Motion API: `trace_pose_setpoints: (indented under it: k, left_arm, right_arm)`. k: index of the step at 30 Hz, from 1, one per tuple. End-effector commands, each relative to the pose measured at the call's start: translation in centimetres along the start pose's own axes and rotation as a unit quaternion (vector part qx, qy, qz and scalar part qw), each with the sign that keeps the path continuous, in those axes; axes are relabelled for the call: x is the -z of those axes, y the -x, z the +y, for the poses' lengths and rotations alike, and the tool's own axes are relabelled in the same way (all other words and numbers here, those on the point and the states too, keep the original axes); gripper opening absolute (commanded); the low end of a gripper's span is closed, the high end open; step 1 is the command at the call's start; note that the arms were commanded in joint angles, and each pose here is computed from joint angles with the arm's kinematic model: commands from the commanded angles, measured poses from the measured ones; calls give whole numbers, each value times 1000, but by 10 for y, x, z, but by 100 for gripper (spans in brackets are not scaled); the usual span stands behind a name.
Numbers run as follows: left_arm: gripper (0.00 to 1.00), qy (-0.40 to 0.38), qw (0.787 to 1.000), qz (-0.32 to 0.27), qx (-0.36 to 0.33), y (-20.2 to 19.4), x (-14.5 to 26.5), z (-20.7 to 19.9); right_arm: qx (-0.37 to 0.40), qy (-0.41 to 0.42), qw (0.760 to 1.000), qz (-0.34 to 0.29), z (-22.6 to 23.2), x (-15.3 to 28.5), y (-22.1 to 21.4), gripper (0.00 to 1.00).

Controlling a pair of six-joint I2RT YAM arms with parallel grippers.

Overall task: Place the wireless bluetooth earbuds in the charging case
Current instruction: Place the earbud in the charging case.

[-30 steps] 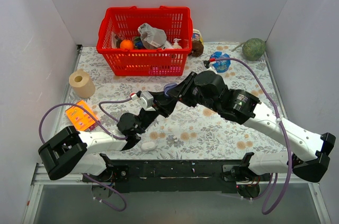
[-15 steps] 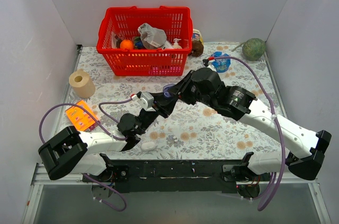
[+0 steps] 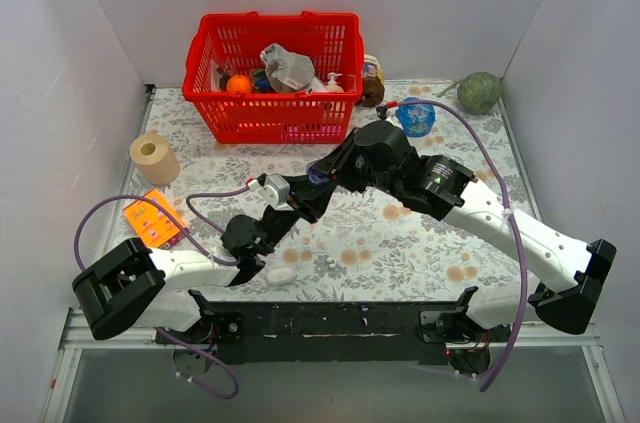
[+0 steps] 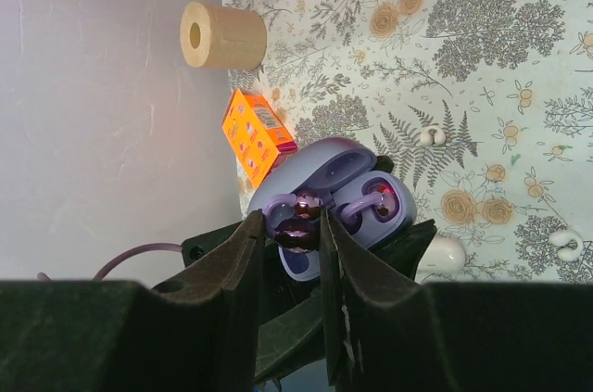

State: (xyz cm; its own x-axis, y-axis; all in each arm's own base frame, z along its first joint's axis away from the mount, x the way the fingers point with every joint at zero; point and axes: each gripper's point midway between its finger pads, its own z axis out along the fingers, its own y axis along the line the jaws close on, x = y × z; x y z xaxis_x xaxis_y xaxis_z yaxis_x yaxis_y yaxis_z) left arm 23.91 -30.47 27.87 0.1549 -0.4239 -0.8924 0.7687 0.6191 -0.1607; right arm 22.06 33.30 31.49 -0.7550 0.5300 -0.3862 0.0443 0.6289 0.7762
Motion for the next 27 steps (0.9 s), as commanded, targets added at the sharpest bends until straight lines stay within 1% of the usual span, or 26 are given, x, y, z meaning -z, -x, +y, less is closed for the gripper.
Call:
trace_pose_setpoints:
  k: [1, 10, 12, 14, 17, 27]
  left_arm:
    - [0, -29, 994, -101, 16, 53, -3, -16]
    - [0, -26, 994, -104, 28, 55, -5, -15]
    - [0, -25, 994, -103, 30, 55, -5, -15]
    - [0, -25, 994, -103, 31, 55, -5, -15]
    - [0, -25, 994, -103, 34, 55, -5, -15]
    - [0, -15, 993, -107, 47, 58, -5, -12]
  right_arm:
    - [11, 29, 1000, 1, 18, 9, 5, 31]
    - [16, 17, 1000, 8, 11, 11, 2, 40]
    - [16, 18, 1000, 7, 11, 12, 3, 43]
    - [17, 18, 1000, 7, 12, 12, 3, 48]
    - [19, 18, 1000, 7, 12, 14, 3, 51]
    - [23, 10, 1000, 4, 5, 20, 5, 55]
